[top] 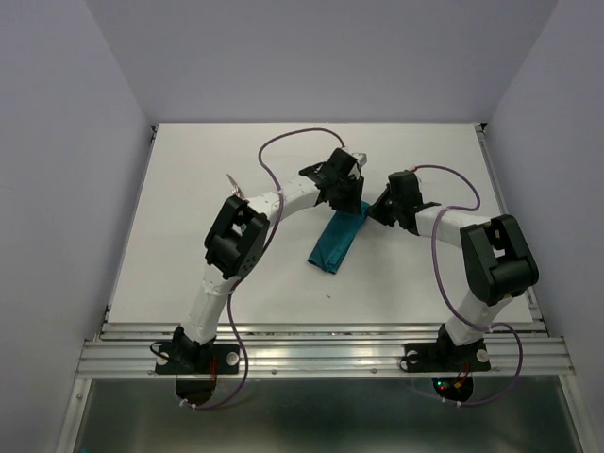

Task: Fold the napkin into a case and place the utensils inside
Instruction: Smooth out the smaller rectangle-folded napkin at the center of the board.

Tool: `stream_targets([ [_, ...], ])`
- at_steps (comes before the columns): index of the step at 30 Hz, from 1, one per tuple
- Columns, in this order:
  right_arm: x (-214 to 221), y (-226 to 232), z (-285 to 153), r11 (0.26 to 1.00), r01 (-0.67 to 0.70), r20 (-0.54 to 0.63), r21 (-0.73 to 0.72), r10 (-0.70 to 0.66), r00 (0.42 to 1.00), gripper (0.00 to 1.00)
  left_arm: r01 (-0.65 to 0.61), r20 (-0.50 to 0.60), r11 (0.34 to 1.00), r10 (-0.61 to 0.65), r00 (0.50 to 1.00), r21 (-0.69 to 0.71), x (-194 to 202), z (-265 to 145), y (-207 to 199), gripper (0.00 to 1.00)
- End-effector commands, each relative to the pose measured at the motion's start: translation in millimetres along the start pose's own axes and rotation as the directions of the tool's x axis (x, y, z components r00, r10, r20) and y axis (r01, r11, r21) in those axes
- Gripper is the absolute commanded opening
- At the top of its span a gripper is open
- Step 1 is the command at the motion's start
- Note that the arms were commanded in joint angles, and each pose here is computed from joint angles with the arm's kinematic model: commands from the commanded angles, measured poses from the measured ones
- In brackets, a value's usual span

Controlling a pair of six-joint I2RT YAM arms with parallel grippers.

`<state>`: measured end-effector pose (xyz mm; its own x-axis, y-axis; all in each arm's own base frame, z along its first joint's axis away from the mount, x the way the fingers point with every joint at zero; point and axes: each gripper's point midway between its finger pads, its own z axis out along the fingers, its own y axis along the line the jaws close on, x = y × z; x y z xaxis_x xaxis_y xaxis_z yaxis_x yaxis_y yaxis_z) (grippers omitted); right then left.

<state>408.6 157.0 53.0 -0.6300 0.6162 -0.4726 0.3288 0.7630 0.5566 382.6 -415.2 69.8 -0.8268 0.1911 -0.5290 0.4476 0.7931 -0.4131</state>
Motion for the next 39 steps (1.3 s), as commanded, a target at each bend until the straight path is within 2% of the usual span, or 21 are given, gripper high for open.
stream_targets([
  [1,-6,6,-2,1.000,-0.003,0.019,-0.021,0.004,1.000,0.16,-0.049,0.047,0.998,0.051,0.998,-0.041,-17,-4,-12,0.43],
  [4,-7,8,-2,1.000,-0.008,0.020,-0.028,0.008,1.000,0.15,-0.085,0.042,0.993,0.089,0.995,-0.076,-14,2,-12,0.50],
  [10,-6,10,-3,0.999,-0.012,0.018,-0.038,0.013,1.000,0.15,-0.115,0.036,0.984,0.121,0.992,-0.135,-7,10,-5,0.50],
  [19,-7,12,-3,0.999,-0.018,0.018,-0.043,0.019,1.000,0.15,-0.126,0.021,0.980,0.130,0.991,-0.153,0,21,-1,0.38],
  [26,-5,10,-2,0.999,-0.020,0.015,-0.040,0.021,1.000,0.15,-0.124,0.023,0.966,0.133,0.991,-0.228,1,24,13,0.18],
  [29,-4,8,-1,0.999,-0.020,0.012,-0.036,0.020,1.000,0.15,-0.122,0.033,0.966,0.133,0.991,-0.227,-2,20,11,0.15],
  [33,1,11,-1,0.998,-0.017,-0.014,-0.055,0.016,1.000,0.15,-0.125,0.042,0.972,0.136,0.990,-0.197,-3,13,4,0.12],
  [35,-2,9,0,0.999,-0.015,-0.013,-0.052,0.015,1.000,0.19,-0.135,0.040,0.978,0.143,0.989,-0.160,-4,9,-5,0.12],
  [36,-2,11,-1,0.998,-0.009,-0.016,-0.061,0.008,1.000,0.25,-0.136,0.037,0.979,0.143,0.989,-0.152,-3,7,-6,0.13],
  [39,-9,7,-2,0.998,-0.014,-0.007,-0.060,0.013,1.000,0.31,-0.135,0.048,0.982,0.143,0.989,-0.133,-7,-2,-12,0.16],
])
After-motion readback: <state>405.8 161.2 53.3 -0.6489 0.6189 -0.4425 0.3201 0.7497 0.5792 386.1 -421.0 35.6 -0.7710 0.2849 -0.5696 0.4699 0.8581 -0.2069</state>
